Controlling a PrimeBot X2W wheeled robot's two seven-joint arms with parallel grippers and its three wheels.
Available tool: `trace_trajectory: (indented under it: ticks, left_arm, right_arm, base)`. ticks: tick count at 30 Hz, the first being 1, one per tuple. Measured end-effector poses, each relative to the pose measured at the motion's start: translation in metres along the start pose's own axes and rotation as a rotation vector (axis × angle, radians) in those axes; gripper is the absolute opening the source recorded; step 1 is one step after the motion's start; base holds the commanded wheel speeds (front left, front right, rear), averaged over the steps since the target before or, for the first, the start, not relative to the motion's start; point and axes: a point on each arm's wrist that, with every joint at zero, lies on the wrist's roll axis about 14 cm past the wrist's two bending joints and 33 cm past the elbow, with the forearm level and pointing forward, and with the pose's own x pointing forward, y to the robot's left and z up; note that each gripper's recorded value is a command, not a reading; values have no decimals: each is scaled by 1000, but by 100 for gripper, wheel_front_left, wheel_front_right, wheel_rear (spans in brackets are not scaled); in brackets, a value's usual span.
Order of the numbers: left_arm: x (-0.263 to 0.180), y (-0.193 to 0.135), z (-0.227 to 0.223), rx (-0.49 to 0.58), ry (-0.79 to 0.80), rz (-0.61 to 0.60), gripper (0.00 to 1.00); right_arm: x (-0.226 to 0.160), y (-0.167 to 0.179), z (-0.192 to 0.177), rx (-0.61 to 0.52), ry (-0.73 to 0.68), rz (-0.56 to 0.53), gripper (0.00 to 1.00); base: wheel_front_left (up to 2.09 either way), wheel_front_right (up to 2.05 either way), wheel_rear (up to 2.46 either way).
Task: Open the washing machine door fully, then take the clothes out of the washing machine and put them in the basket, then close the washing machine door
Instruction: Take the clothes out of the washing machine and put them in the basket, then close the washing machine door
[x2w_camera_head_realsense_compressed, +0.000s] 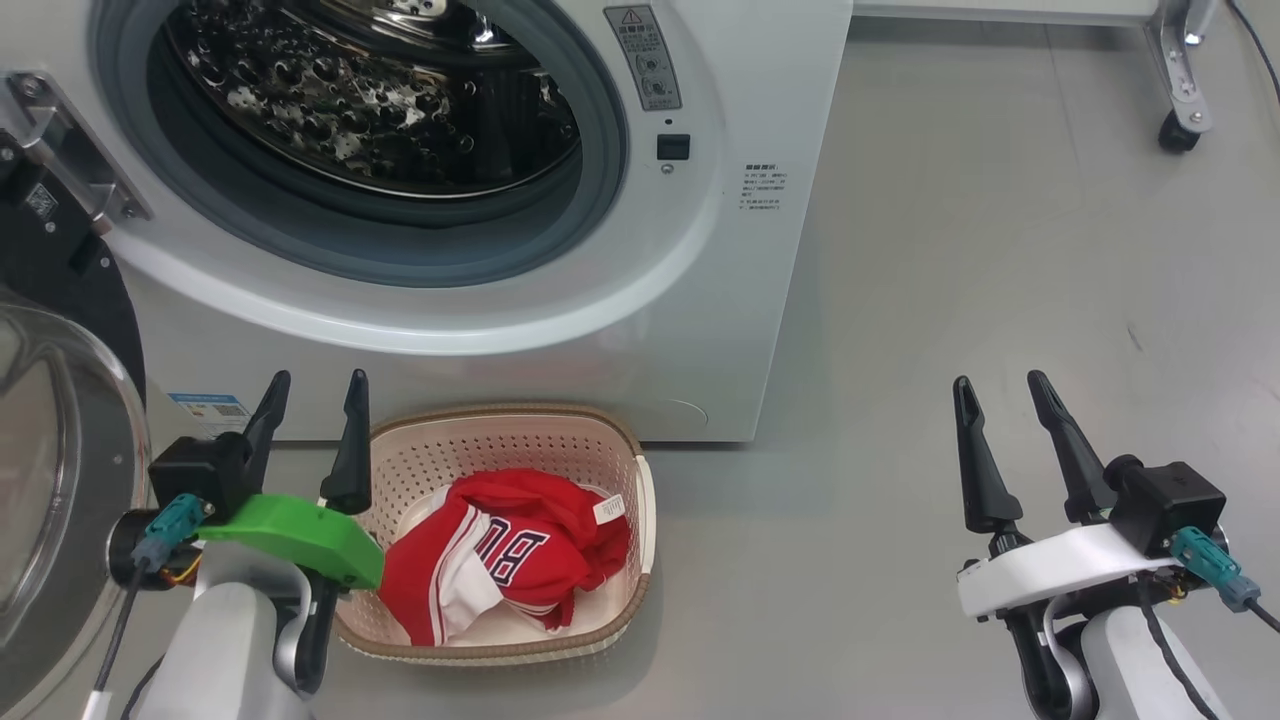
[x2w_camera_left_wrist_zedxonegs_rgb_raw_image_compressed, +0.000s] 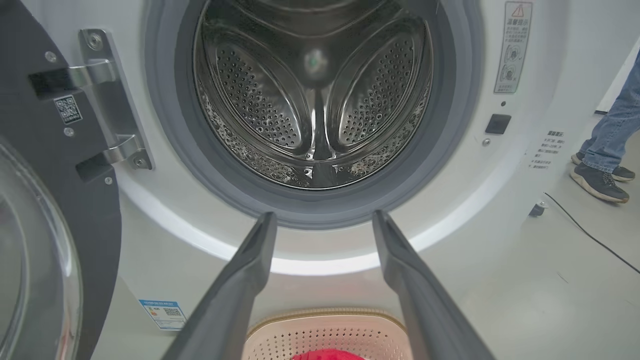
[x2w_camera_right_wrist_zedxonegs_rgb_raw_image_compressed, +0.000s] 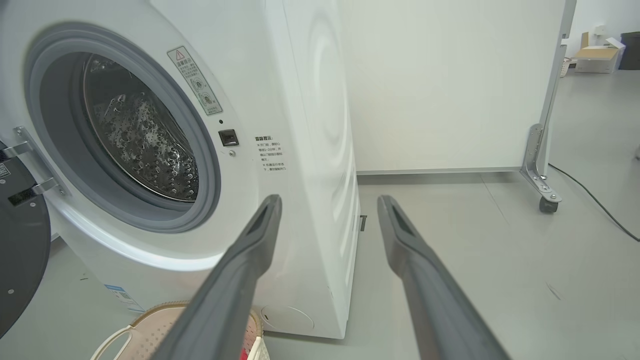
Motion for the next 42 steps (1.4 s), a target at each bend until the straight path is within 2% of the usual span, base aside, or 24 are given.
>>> trace_trajectory:
  ticks: [8,17,42]
  left_arm:
    - [-22,5,20,-10,-77,18,100]
    - [-40,0,20,-13,-92,9,100]
    - [-54,-9,28,-6,-131,-18,100]
  right_arm:
    - [-6,7,9,-1,-26,15,100]
    - [-10,7,15,-1,-44,9,100]
    - [-16,4,17,7,-51,-9,100]
  base:
    - [0,0,0]
    - [0,0,0]
    - [0,0,0]
